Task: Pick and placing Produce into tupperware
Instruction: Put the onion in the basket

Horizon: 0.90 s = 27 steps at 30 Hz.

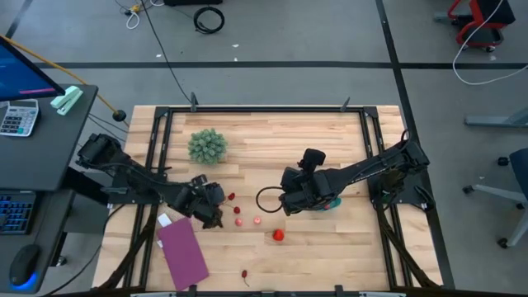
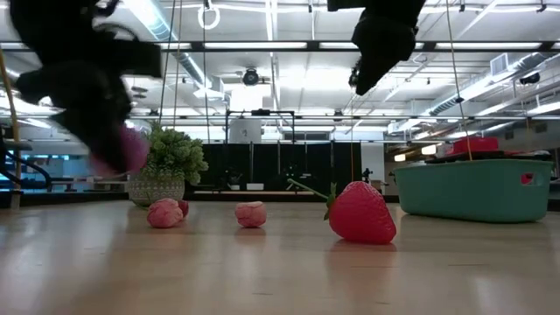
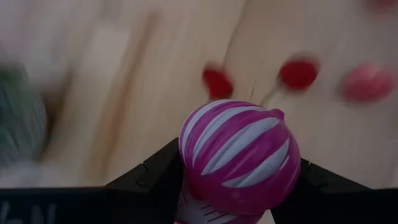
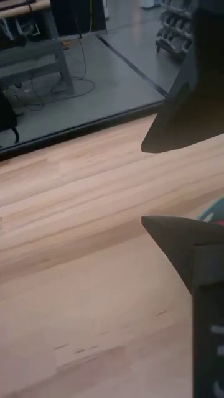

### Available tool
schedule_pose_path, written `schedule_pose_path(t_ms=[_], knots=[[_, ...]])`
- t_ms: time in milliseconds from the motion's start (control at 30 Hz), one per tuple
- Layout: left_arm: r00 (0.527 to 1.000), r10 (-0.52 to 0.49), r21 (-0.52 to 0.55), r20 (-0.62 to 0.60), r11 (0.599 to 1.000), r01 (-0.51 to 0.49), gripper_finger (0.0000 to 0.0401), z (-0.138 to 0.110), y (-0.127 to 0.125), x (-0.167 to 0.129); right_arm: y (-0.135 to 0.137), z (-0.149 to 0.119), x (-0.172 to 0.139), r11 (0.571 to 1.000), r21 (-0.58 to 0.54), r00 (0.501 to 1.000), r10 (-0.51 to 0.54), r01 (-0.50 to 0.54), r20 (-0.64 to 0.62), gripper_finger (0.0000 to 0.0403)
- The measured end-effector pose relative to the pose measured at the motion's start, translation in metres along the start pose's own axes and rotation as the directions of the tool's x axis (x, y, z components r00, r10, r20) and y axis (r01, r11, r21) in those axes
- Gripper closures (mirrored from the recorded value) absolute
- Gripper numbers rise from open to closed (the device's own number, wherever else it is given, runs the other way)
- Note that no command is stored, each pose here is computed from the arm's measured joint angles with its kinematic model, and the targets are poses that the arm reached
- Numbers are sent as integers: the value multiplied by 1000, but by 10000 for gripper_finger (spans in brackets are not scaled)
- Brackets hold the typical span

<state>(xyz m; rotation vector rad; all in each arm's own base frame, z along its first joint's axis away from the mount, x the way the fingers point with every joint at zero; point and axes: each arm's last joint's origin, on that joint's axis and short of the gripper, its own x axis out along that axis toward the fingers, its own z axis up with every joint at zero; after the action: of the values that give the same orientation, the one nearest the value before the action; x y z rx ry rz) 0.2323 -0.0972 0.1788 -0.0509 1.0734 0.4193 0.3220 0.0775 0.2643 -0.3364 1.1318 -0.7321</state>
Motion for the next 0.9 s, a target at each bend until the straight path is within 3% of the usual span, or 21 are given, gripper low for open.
schedule_pose_path(t_ms=[100,233,333,400,500,667,767,900], knots=[[998,-7,57,64,998,4,204,22,2,-6,-3,-11,-5,999,-23,994,30,-33,-109,218],[981,-45,137,187,990,19,208,57,6,-15,-9,-33,-21,995,49,941,100,-89,-322,218],[956,-67,235,285,972,-2,204,81,11,-21,-8,-48,-39,956,140,887,291,-257,-359,218],[931,-76,271,357,962,-26,202,97,15,-26,-9,-63,-51,931,218,857,358,-294,-371,218],[871,-108,274,480,961,-32,201,118,21,-30,-17,-93,-64,916,333,865,344,-223,-365,218],[728,-235,266,643,961,76,210,148,32,-31,-30,-147,-76,851,504,895,332,-148,-298,218],[664,-247,246,706,964,98,216,161,33,-19,-36,-173,-74,793,598,917,317,-117,-241,218],[585,-312,299,748,946,121,222,177,23,12,-36,-195,-66,740,664,932,309,-110,-189,218]])
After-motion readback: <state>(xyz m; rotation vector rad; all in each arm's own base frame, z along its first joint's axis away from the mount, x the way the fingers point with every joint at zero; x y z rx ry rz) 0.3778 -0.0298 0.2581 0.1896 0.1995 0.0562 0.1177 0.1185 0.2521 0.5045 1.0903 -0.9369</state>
